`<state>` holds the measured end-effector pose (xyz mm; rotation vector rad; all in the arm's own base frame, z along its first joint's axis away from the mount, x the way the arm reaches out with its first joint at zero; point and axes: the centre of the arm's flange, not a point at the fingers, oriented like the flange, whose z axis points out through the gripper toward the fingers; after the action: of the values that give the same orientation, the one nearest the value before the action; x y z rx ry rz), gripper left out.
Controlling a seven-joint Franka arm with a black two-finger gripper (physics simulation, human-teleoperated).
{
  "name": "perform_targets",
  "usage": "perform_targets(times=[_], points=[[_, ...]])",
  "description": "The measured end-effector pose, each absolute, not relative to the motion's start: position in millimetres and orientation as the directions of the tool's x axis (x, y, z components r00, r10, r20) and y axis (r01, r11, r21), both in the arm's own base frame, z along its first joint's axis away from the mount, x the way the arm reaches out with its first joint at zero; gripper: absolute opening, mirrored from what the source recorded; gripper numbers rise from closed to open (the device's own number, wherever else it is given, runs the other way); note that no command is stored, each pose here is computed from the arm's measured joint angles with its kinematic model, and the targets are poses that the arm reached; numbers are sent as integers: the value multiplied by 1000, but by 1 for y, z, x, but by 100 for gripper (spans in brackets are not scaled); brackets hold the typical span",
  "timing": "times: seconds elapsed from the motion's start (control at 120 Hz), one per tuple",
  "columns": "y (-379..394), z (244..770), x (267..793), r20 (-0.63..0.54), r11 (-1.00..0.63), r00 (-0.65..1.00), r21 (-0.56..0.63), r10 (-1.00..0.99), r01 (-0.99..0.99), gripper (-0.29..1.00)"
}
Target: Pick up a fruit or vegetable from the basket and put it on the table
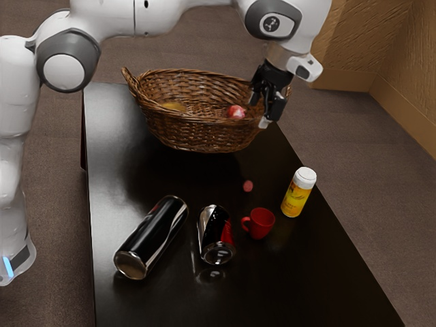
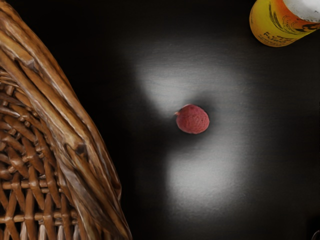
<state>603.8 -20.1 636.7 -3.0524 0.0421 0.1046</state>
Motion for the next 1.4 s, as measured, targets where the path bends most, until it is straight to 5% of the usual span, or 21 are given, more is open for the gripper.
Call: perform_targets(times=[0.375, 0.617, 0.8, 1.4], points=[[-10, 638, 611, -30, -993, 999, -111, -23, -27, 70], [82, 623, 662, 20, -993, 999, -112, 47, 49, 70], [151, 602, 644, -46, -992, 994, -86, 99, 95, 70], [181, 539, 645, -150, -999, 988, 28, 26, 31, 70]])
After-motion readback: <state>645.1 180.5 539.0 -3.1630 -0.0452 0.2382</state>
